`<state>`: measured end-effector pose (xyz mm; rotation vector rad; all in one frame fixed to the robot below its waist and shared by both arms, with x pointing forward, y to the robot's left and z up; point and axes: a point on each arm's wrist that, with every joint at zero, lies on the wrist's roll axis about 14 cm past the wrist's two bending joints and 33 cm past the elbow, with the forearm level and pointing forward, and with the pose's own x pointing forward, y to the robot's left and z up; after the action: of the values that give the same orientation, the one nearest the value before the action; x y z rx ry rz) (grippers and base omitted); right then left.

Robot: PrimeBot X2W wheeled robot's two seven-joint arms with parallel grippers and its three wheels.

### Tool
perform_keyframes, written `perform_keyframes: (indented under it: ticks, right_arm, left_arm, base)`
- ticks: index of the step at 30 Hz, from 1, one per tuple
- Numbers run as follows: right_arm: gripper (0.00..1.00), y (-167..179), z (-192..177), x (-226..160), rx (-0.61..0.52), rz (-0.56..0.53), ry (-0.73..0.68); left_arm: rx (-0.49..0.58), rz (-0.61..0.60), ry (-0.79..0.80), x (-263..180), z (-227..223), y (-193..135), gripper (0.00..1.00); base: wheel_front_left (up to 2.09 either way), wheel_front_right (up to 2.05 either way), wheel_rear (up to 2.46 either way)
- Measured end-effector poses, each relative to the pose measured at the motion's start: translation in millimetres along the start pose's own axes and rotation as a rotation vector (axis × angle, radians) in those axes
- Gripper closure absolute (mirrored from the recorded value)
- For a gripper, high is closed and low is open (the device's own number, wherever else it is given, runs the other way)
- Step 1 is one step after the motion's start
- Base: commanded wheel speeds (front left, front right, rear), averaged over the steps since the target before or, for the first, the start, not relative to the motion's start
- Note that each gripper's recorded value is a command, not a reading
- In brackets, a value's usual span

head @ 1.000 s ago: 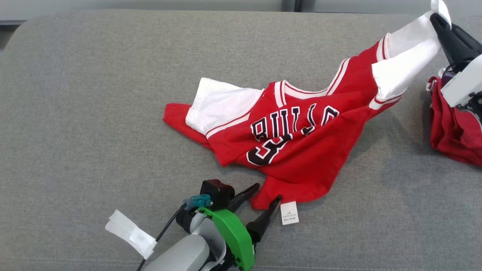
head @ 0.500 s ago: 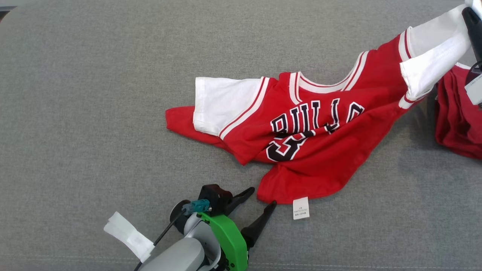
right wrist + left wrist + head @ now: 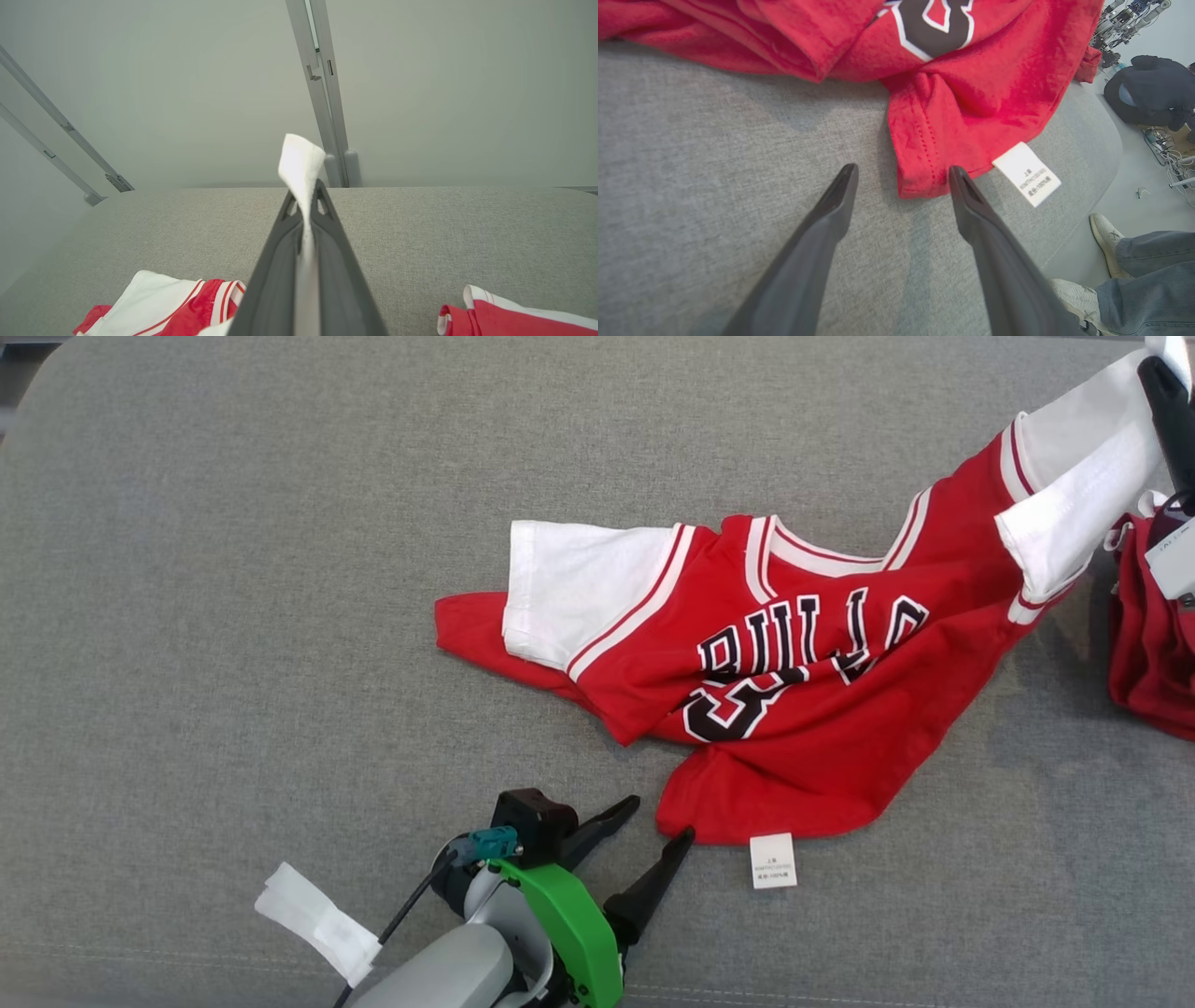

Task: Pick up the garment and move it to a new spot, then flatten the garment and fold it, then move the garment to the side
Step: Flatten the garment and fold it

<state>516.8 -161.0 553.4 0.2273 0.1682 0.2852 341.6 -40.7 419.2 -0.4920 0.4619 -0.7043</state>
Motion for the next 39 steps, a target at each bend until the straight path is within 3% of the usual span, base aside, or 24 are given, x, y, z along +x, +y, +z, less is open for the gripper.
perform_keyframes:
  ticks: [8, 11, 12, 14, 15, 16, 17, 24, 29, 36, 39]
  right_arm:
    - [1.00, 0, 1, -1, -0.003, 0.003, 0.000]
    - [1.00, -1, 0, -2, -0.003, -0.001, 0.000]
    - [1.00, -2, 0, -2, -0.003, -0.002, 0.001]
    - [1.00, -3, -1, -3, -0.003, -0.005, 0.004]
    - [1.00, -3, -1, -3, -0.003, -0.006, 0.005]
    - [1.00, -4, -1, -4, -0.004, -0.008, 0.006]
    - [1.00, -5, -2, -4, -0.004, -0.010, 0.007]
    - [1.00, -8, -8, -10, 0.002, -0.020, 0.013]
    - [1.00, -10, 20, -16, 0.022, -0.030, -0.090]
    - [1.00, 11, 105, -40, 0.223, 0.045, -0.426]
    - [1.00, 14, 133, -60, 0.256, 0.077, -0.530]
  left_arm:
    - [-0.026, -0.030, -0.001, 1, -1, -11, 0.03]
    - [-0.035, -0.050, -0.001, 4, -1, -19, 0.13]
    - [-0.035, -0.054, 0.000, 4, -2, -20, 0.39]
    - [-0.034, -0.058, 0.004, 4, -3, -22, 0.70]
    - [-0.033, -0.062, 0.006, 4, -4, -23, 0.70]
    - [-0.036, -0.070, 0.006, 4, -4, -24, 0.93]
    - [-0.037, -0.072, 0.002, 5, -3, -25, 1.00]
    - [-0.053, -0.079, -0.007, 5, -1, -29, 1.00]
    - [-0.135, -0.108, -0.175, 4, 59, -31, 1.00]
    - [0.120, -0.143, -0.488, -45, 198, -14, 1.00]
    - [0.219, -0.187, -0.586, -74, 238, -30, 1.00]
  base:
    - [0.00, 0.00, 0.00]
    - [0.00, 0.00, 0.00]
    - [0.00, 0.00, 0.00]
    - [0.00, 0.00, 0.00]
    - [0.00, 0.00, 0.00]
    - [0.00, 0.00, 0.00]
    - [0.00, 0.00, 0.00]
    - [0.00, 0.00, 0.00]
    - [0.00, 0.00, 0.00]
    - [0.00, 0.00, 0.00]
    - [0.00, 0.00, 0.00]
